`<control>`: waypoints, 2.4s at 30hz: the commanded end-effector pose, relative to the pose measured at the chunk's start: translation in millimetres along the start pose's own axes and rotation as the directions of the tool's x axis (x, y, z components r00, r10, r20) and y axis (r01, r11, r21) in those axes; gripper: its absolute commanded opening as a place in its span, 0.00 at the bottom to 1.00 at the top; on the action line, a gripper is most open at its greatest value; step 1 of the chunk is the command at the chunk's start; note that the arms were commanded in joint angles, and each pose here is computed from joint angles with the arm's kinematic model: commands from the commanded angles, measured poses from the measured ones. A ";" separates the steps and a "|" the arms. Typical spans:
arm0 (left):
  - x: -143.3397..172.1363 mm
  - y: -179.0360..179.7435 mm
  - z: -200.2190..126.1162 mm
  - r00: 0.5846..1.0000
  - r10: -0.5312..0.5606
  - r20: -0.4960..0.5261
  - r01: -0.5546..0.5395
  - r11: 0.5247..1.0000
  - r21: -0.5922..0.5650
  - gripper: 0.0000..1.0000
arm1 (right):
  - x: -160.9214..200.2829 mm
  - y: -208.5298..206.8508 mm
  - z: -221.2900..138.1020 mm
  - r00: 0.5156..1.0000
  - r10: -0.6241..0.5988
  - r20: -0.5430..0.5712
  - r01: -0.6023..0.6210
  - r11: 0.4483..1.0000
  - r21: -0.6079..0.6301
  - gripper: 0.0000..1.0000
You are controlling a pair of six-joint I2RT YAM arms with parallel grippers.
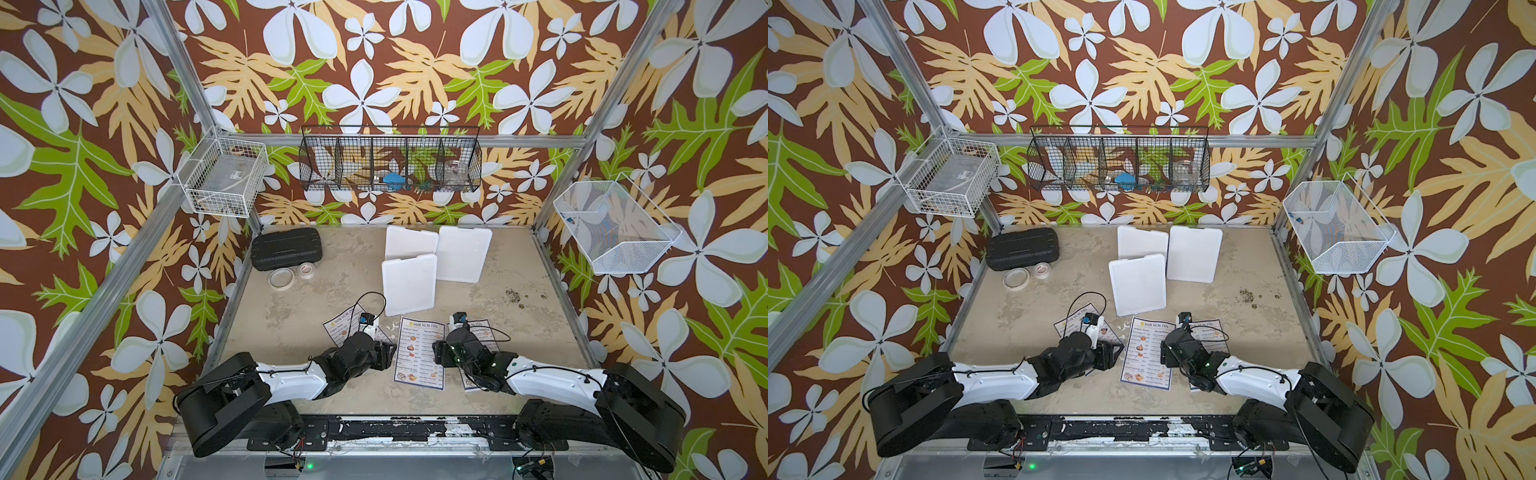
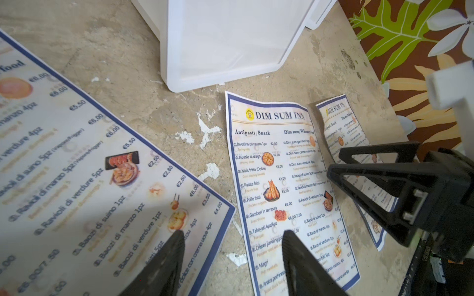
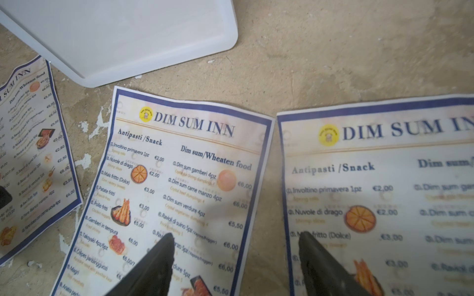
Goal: Insert the menus into the narrow rack
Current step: Pick up the menu from the center of the board.
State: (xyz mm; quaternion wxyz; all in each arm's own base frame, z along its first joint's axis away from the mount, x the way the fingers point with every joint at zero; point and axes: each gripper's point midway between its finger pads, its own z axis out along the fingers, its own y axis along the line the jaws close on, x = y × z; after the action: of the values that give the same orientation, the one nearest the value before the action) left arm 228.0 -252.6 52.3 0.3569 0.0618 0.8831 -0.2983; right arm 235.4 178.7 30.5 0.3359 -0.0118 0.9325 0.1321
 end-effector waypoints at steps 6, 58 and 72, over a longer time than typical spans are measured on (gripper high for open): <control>-1.3 -4.4 4.0 1.000 0.000 0.008 0.000 1.000 0.016 0.63 | -2.2 -4.4 -1.2 1.000 0.011 0.027 -0.011 1.000 0.012 0.78; 29.0 -4.2 59.6 0.992 0.027 -0.123 -0.030 0.999 -0.023 0.50 | 23.3 27.5 29.0 0.995 -0.019 -0.095 0.008 0.994 -0.113 0.66; 25.4 -7.1 53.7 0.994 0.033 -0.104 -0.034 0.999 -0.003 0.48 | 13.6 46.0 17.2 0.998 -0.016 -0.054 0.003 0.974 -0.225 0.43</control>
State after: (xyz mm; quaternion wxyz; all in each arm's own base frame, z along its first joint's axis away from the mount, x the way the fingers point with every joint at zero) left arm 252.6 -303.4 29.0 0.3508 0.0786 0.8780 -0.3162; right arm 238.6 230.6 25.4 0.3250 -0.0519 0.9141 0.2369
